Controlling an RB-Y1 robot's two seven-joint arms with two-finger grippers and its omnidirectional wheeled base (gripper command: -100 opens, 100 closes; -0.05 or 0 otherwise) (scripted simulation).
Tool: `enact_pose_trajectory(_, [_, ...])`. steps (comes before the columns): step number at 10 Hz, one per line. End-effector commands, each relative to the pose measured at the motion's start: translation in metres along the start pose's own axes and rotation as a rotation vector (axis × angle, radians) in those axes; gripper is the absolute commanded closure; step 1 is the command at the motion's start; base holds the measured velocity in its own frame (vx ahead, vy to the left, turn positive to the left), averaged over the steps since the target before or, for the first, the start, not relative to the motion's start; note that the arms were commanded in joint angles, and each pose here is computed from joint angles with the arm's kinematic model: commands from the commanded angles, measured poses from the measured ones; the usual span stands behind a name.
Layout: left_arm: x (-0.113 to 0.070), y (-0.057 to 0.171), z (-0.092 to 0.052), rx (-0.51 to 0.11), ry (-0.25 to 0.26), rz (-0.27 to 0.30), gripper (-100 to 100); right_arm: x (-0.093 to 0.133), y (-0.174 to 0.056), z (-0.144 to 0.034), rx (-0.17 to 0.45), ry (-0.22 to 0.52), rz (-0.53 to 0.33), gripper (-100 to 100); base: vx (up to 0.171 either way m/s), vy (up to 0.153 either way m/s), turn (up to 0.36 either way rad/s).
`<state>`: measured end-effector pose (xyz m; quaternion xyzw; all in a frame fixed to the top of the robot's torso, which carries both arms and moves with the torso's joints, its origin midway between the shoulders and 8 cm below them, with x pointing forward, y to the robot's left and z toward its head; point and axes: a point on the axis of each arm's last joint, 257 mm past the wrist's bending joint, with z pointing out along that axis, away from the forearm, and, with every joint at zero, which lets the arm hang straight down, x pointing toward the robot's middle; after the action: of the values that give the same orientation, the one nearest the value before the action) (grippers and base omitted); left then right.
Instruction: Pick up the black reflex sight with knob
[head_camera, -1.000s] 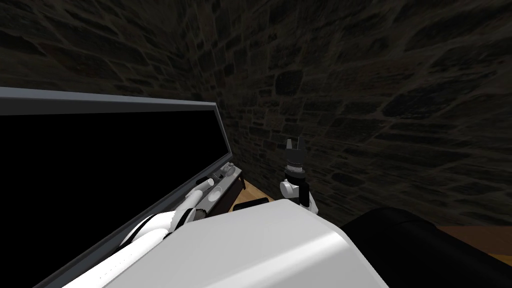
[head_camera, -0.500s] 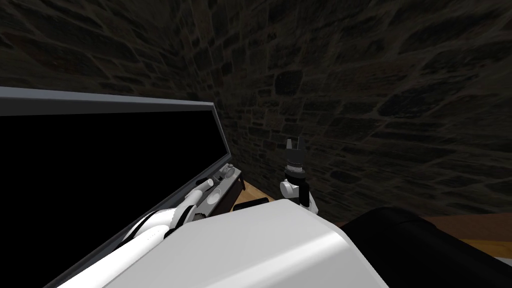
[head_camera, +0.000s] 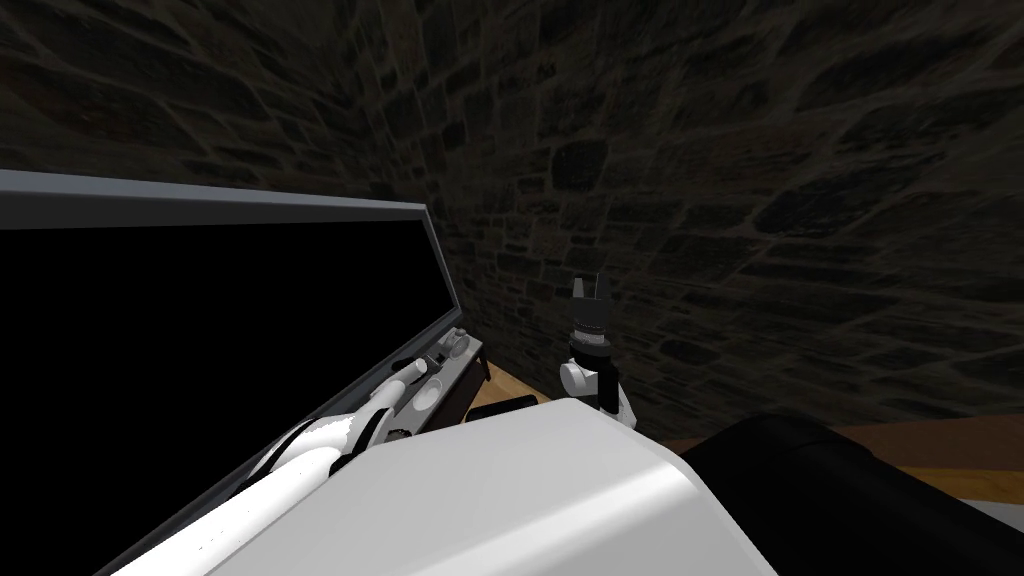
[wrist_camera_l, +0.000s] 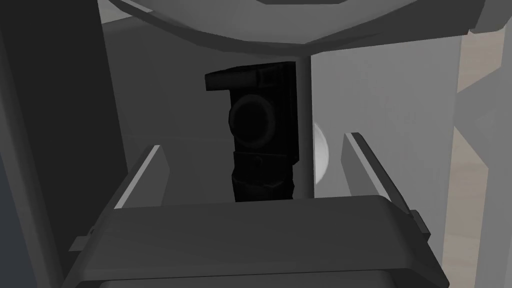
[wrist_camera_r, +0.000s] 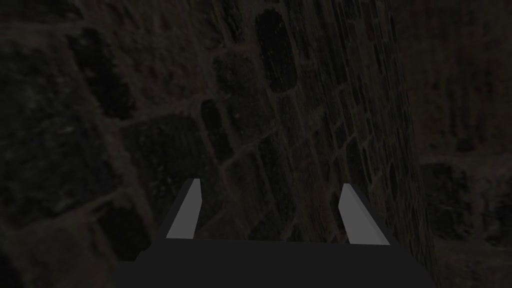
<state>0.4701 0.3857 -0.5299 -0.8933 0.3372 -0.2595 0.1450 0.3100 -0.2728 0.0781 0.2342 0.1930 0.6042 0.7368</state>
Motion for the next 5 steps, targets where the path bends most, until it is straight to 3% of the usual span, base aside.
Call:
enact_pose_trajectory(1, [-0.0212, -0.0025, -0.002, 0.007, -0.014, -0.035, -100, 0.0, 0.0, 0.0, 0.0, 0.0, 0.0, 0, -0.004, -0.011, -0.283])
enact_pose_trajectory(3, [-0.03, 0.0056, -0.0014, -0.01, -0.027, -0.034, -100, 0.0, 0.0, 0.0, 0.0, 0.0, 0.0, 0, -0.003, -0.002, -0.048])
enact_pose_trajectory(5, [-0.0212, -0.0025, -0.002, 0.007, -0.015, -0.025, -100, 0.0, 0.0, 0.0, 0.0, 0.0, 0.0, 0, -0.001, -0.001, 0.011])
